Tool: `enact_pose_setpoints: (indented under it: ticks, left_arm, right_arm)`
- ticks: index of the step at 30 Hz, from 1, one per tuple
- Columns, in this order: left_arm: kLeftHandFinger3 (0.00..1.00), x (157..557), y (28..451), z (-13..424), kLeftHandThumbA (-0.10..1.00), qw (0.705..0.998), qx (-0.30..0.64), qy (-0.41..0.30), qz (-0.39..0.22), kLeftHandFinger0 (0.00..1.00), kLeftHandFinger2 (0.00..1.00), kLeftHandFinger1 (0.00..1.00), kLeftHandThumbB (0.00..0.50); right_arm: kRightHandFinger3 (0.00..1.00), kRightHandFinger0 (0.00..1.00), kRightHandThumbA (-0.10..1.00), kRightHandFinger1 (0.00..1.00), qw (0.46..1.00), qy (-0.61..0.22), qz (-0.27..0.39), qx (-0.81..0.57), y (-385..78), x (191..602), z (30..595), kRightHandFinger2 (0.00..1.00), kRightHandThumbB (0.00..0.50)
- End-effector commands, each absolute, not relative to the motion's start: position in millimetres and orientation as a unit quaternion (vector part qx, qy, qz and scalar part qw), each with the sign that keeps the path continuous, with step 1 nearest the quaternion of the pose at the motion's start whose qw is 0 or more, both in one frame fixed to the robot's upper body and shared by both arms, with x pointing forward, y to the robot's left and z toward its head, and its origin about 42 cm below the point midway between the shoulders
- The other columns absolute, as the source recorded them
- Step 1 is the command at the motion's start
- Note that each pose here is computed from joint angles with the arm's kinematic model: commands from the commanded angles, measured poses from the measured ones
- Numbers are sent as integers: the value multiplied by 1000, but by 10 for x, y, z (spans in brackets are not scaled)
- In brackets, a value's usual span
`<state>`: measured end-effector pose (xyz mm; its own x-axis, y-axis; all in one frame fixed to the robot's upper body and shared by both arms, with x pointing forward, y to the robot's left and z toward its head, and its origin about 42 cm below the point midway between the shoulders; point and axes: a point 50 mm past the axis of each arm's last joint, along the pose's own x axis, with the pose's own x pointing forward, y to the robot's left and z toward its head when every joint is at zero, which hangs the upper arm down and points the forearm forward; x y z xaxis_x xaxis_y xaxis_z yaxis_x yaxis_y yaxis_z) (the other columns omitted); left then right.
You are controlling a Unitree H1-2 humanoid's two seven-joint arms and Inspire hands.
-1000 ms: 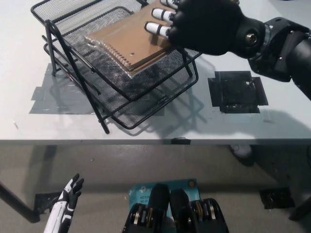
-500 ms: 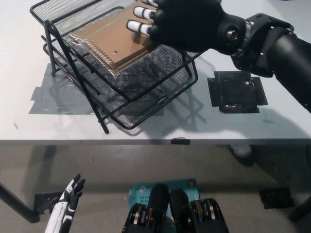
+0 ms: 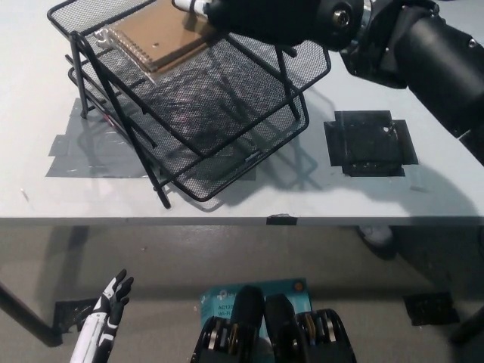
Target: A person hands a notebook to the robot and the robot grabs it with its right hand and places it in the file tray kept in the centre of the desk infront of it.
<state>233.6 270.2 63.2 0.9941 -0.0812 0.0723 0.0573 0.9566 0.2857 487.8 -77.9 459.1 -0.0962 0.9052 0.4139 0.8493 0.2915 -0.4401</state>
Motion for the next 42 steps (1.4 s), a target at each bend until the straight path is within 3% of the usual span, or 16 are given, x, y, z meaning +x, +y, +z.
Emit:
enact_pose_setpoints:
  ticks: [1, 6, 15, 18, 23, 25, 27, 30, 31, 32, 33, 34, 35, 36, 37, 42]
  left_arm:
    - [1000, 2370, 2714, 730, 1000, 984, 153, -73, -46, 1000, 1000, 1000, 370]
    - [1000, 2383, 2724, 721, 1000, 982, 160, -83, -49, 1000, 1000, 1000, 352]
    - [1000, 2394, 2723, 754, 1000, 983, 156, -79, -58, 1000, 1000, 1000, 364]
    - [1000, 2407, 2723, 779, 1000, 983, 158, -77, -58, 1000, 1000, 1000, 382]
    - [1000, 2417, 2717, 804, 1000, 983, 158, -78, -52, 1000, 1000, 1000, 366]
    - [1000, 2418, 2715, 806, 1000, 982, 165, -78, -51, 1000, 992, 1000, 374]
    - [1000, 2426, 2714, 800, 1000, 980, 174, -81, -51, 1000, 965, 1000, 364]
    - [1000, 2454, 2701, 815, 1000, 980, 175, -82, -52, 1000, 952, 1000, 368]
    - [1000, 2465, 2702, 829, 1000, 981, 170, -82, -53, 1000, 954, 1000, 381]
    - [1000, 2470, 2702, 832, 1000, 981, 168, -81, -54, 1000, 956, 1000, 382]
    - [1000, 2477, 2703, 839, 1000, 981, 165, -80, -55, 1000, 964, 1000, 386]
    - [1000, 2489, 2703, 844, 1000, 982, 163, -82, -57, 1000, 967, 1000, 377]
    - [1000, 2496, 2707, 846, 1000, 981, 164, -83, -58, 1000, 966, 1000, 381]
    - [1000, 2513, 2709, 849, 1000, 981, 164, -88, -60, 1000, 963, 1000, 368]
    - [1000, 2540, 2713, 856, 1000, 980, 165, -94, -63, 1000, 961, 1000, 354]
    - [1000, 2554, 2719, 847, 1000, 981, 159, -89, -69, 1000, 956, 1000, 377]
  right_arm:
    - [0, 0, 530, 0, 280, -768, -26, -575, -728, 4856, 5133, 0, 0]
    - [5, 0, 552, 0, 280, -756, -31, -591, -763, 4962, 5068, 0, 0]
    - [39, 0, 318, 0, 296, -740, -29, -603, -763, 5159, 4738, 0, 13]
    - [2, 0, 411, 0, 300, -729, -24, -614, -761, 5217, 4595, 0, 0]
    - [224, 0, 364, 0, 333, -728, -10, -599, -741, 5286, 4372, 0, 0]
    - [366, 0, 249, 0, 336, -725, -7, -602, -731, 5300, 4313, 0, 0]
    - [313, 0, 227, 0, 355, -712, 7, -606, -696, 5311, 4209, 0, 0]
    - [20, 0, 393, 0, 414, -690, 28, -593, -625, 5276, 4141, 0, 0]
    - [22, 0, 719, 11, 471, -657, 56, -585, -558, 5239, 4110, 91, 36]
    - [34, 0, 855, 2, 492, -642, 69, -584, -534, 5216, 4103, 129, 39]
    - [147, 27, 910, 86, 519, -618, 88, -584, -508, 5183, 4106, 265, 117]
    - [469, 230, 1000, 360, 555, -578, 116, -587, -480, 5139, 4124, 590, 295]
    - [922, 793, 1000, 973, 593, -515, 152, -600, -454, 5076, 4173, 1000, 341]
    - [1000, 1000, 1000, 1000, 626, -435, 203, -615, -432, 4991, 4262, 1000, 421]
    - [1000, 1000, 1000, 1000, 651, -334, 277, -623, -422, 4850, 4362, 1000, 494]
    - [1000, 1000, 912, 1000, 675, -191, 385, -600, -593, 4727, 4719, 1000, 500]
